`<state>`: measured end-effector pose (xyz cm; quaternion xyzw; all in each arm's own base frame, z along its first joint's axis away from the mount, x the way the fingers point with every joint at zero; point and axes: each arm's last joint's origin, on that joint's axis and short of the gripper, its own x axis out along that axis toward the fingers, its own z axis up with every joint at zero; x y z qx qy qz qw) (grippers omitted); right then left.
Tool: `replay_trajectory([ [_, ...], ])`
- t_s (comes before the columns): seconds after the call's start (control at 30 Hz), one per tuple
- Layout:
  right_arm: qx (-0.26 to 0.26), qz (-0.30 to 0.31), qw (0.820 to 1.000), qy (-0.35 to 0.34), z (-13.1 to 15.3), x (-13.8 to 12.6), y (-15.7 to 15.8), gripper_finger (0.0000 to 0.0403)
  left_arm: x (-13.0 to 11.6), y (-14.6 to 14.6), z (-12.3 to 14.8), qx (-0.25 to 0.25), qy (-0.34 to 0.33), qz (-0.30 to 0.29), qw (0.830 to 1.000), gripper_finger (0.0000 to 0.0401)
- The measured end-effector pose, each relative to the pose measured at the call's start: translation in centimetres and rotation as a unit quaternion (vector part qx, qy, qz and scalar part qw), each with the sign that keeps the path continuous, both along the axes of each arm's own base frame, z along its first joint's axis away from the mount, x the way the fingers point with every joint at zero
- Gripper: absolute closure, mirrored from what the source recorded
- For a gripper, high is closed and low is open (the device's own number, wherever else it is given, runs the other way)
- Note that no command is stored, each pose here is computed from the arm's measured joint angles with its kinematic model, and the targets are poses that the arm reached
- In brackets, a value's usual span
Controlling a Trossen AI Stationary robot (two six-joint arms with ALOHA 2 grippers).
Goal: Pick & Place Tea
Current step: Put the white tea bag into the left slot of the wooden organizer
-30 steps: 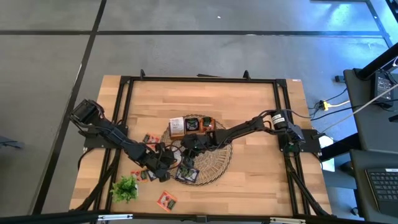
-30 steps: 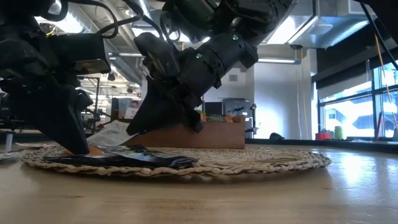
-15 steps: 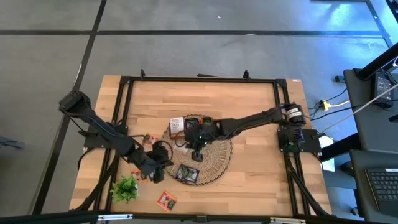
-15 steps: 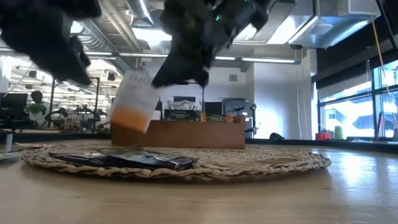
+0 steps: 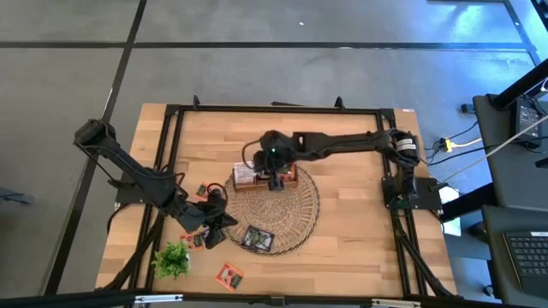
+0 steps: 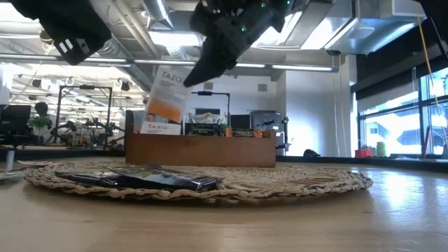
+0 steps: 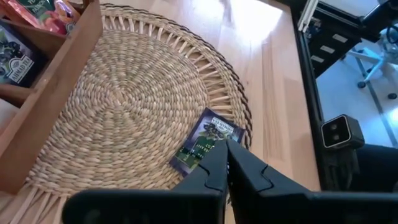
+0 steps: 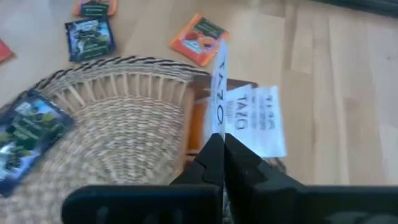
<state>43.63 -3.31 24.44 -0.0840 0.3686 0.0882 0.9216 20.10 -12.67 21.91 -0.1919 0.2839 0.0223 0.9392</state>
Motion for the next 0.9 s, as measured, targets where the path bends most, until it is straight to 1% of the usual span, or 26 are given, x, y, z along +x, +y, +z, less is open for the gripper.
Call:
replay_trajectory([
  [0.1,0.003,0.002,1.000,-0.003,-0.4,0.2,-1.1,0.0398,0.0,0.0,0.0,0.001,0.003,-0.001,1.000,0.0399],
  [0.17,0.014,0.006,1.000,-0.003,-0.4,0.1,-1.5,0.0398,-0.1,0.0,-0.1,0.002,0.008,-0.004,1.000,0.0399],
  [0.43,0.023,0.014,1.000,0.003,-1.2,0.5,-1.4,0.0398,-0.3,0.2,-0.4,0.014,0.026,-0.004,1.000,0.0399],
  [0.9,0.028,0.013,0.999,0.019,-4.1,1.6,-1.4,0.0398,-0.3,0.3,-0.5,0.016,0.031,0.002,0.999,0.0399],
])
